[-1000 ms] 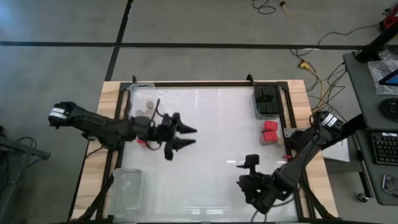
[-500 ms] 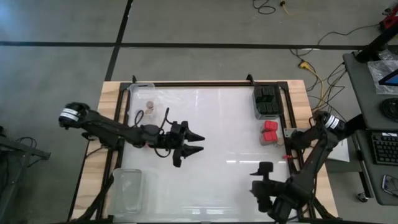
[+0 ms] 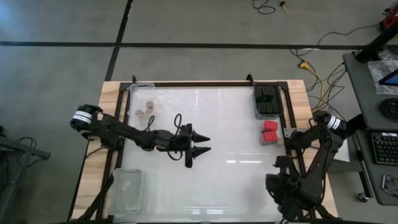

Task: Sort spices by type
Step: Put the brown seasoning bottle into the transparent bin

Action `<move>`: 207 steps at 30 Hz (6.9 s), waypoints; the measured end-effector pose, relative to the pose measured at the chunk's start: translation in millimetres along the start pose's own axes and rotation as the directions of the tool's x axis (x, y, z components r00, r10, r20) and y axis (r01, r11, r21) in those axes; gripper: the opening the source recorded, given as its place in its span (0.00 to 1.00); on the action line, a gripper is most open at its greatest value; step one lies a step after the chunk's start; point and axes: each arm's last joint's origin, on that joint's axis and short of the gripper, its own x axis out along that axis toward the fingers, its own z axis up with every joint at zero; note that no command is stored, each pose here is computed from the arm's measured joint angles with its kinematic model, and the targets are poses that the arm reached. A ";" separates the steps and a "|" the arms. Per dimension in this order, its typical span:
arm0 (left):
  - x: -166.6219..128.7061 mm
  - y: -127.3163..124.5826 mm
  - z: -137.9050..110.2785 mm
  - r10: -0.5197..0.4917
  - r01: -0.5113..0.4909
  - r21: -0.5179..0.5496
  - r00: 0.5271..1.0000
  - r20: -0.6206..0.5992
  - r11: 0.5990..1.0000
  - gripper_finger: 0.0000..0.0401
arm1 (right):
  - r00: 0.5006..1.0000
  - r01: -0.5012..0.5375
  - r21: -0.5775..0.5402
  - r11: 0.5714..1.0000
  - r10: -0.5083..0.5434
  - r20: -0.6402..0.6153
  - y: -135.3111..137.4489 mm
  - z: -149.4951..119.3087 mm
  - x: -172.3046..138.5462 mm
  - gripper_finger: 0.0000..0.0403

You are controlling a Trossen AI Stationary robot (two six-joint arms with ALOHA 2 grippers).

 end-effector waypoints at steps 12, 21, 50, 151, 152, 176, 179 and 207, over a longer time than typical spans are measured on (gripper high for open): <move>69.2 22.9 1.0 0.105 -0.102 0.062 0.993 -0.045 0.993 0.53 | 0.958 0.202 -0.172 0.964 -0.158 0.238 -31.1 -6.0 8.0 0.90; 145.3 32.1 36.7 0.002 -0.001 0.097 1.000 -0.008 0.995 0.53 | 0.944 0.113 -0.083 0.990 -0.081 0.321 -81.6 -26.3 3.8 0.90; 205.9 51.2 30.3 0.014 -0.003 0.179 0.998 -0.063 0.984 0.53 | 0.989 -0.074 0.010 0.997 0.075 -0.130 -90.5 -40.8 61.6 0.90; 79.8 -92.0 -77.9 -0.194 0.258 0.222 0.942 -0.272 0.940 0.45 | 0.676 -0.234 0.316 0.920 0.387 -0.627 -200.4 36.8 183.8 0.72; 79.8 -91.9 -78.0 -0.194 0.258 0.222 0.942 -0.273 0.940 0.45 | 0.673 -0.239 0.326 0.915 0.398 -0.624 -201.4 35.8 181.7 0.72; 79.9 -92.0 -77.7 -0.194 0.261 0.239 0.943 -0.270 0.935 0.45 | 0.604 -0.189 0.475 0.859 0.483 -0.634 -229.0 17.9 194.1 0.78; 79.8 -91.5 -78.8 -0.190 0.261 0.247 0.941 -0.279 0.933 0.45 | 0.605 -0.199 0.470 0.860 0.485 -0.632 -228.9 18.2 194.2 0.76; 84.0 -97.1 -70.9 -0.208 0.276 0.291 0.947 -0.243 0.916 0.45 | 0.904 -0.278 0.490 0.826 0.398 -0.157 -237.6 37.9 149.7 0.74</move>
